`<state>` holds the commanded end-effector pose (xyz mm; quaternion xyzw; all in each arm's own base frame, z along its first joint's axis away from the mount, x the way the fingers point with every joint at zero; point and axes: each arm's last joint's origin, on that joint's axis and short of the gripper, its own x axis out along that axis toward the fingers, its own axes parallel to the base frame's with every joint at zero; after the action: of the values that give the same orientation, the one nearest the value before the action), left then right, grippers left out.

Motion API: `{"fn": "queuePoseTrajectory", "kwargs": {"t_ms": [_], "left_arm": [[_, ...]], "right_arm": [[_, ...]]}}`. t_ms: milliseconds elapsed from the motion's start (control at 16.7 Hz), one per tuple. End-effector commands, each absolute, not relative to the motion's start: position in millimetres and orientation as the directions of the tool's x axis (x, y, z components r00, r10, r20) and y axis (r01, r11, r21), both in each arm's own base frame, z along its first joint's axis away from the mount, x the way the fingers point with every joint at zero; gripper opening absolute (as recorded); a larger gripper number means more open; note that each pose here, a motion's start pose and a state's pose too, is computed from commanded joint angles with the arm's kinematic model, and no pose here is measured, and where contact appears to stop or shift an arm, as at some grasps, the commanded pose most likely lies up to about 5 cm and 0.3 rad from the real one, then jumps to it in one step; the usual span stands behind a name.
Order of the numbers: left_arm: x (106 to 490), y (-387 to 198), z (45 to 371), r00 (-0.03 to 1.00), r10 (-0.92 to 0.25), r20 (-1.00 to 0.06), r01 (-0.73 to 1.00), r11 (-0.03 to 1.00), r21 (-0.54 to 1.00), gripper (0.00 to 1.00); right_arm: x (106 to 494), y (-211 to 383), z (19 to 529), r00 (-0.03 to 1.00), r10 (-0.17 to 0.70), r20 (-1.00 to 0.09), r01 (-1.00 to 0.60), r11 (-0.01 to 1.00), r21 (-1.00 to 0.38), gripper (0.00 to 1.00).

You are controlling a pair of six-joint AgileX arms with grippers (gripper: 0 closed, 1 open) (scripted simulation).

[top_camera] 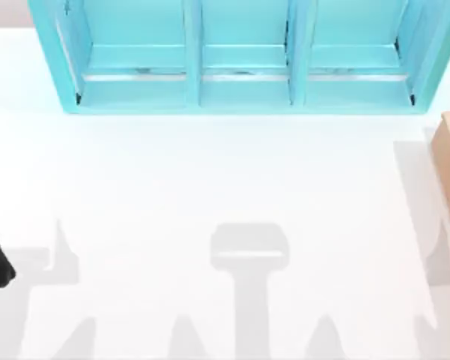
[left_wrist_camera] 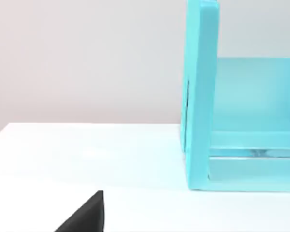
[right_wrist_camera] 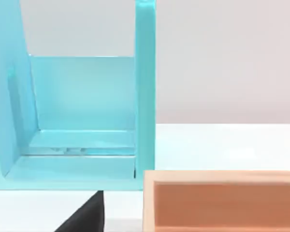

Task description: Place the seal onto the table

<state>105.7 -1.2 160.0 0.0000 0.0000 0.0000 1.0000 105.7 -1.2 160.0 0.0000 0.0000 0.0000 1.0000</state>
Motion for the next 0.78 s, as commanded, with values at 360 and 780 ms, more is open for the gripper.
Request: {"fn": "queuePoseTrajectory", "kwargs": {"t_ms": [360, 780], "left_arm": [[105.7, -1.2, 160.0, 1.0, 0.0, 0.0, 0.0, 1.0, 0.0, 1.0], [105.7, -1.2, 160.0, 1.0, 0.0, 0.0, 0.0, 1.0, 0.0, 1.0]], "right_arm": [[107.3, -5.6, 172.9, 0.992, -0.049, -0.115, 0.045, 0.998, -0.035, 1.0], [146.0, -25.2, 227.3, 0.747, -0.129, -0.652, 0.075, 0.991, -0.11, 1.0]]}}
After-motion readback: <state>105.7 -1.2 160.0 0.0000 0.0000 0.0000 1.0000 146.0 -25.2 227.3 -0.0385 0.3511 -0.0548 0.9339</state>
